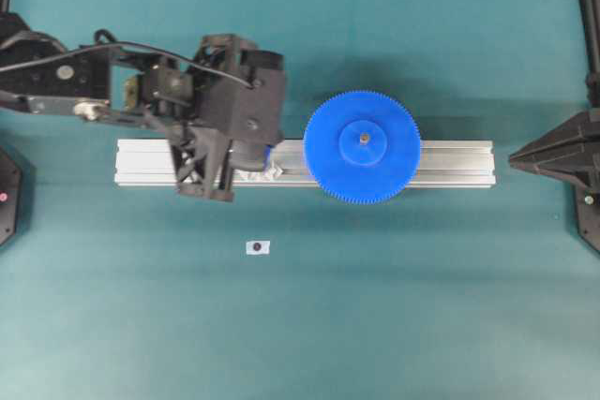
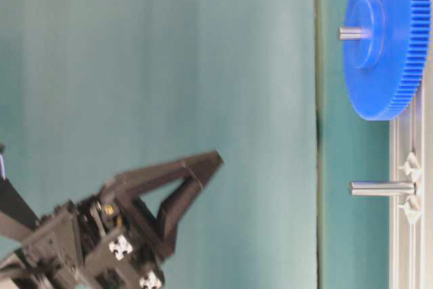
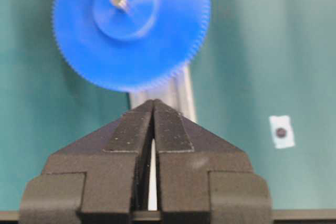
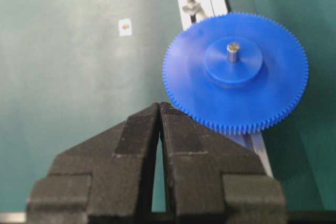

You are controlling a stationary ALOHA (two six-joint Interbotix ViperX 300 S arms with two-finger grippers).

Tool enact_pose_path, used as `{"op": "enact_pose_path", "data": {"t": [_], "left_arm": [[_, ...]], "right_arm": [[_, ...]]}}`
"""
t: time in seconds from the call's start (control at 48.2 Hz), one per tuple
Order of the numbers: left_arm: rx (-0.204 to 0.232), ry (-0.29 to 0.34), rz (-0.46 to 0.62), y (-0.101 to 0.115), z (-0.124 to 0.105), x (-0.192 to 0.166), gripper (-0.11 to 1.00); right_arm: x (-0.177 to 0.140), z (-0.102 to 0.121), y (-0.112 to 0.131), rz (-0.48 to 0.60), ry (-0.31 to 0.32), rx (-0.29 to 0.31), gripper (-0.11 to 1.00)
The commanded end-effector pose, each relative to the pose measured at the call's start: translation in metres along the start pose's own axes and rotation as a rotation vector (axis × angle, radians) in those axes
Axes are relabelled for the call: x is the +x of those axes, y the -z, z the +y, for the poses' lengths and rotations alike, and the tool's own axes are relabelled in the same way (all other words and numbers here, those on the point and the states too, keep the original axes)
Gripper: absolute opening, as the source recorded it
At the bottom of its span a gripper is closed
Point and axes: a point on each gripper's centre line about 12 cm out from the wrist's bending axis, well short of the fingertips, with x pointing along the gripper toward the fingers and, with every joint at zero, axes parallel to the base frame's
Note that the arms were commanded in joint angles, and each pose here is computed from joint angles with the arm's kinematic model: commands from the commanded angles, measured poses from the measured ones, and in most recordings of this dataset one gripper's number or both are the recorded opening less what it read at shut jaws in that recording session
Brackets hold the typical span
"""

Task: Insert the large gear onto the shaft.

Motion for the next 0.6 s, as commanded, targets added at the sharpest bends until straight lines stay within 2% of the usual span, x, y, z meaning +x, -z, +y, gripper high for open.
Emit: {"op": "enact_pose_path", "data": {"t": [0.0, 0.166, 0.249, 0.498, 0.581], "left_arm": [[0.004, -0.009, -0.068, -0.0118, -0.0018, -0.016, -0.01], [0.005, -0.017, -0.128, -0.0129, -0.0054, -0.0157, -0.01], [-0.011, -0.022, -0.157, -0.0123, -0.0064, -0.0142, -0.01], [-0.119, -0.021, -0.202, -0.0074, -0.008, -0.0129, -0.01], [-0.142, -0.018, -0.213, -0.0059, -0.0097, -0.0151, -0.01]], "right_arm": [[-0.0001, 0.0004, -0.0054, -0.016, 0.001, 0.008, 0.11], [-0.0001, 0.0005, -0.0056, -0.017, 0.0, 0.009, 0.11], [-0.0001, 0.0007, -0.0059, -0.02, -0.001, 0.007, 0.11], [-0.0001, 0.0033, -0.0072, -0.033, -0.017, 0.003, 0.11], [0.0002, 0.0033, -0.0062, -0.031, -0.017, 0.004, 0.11]]}}
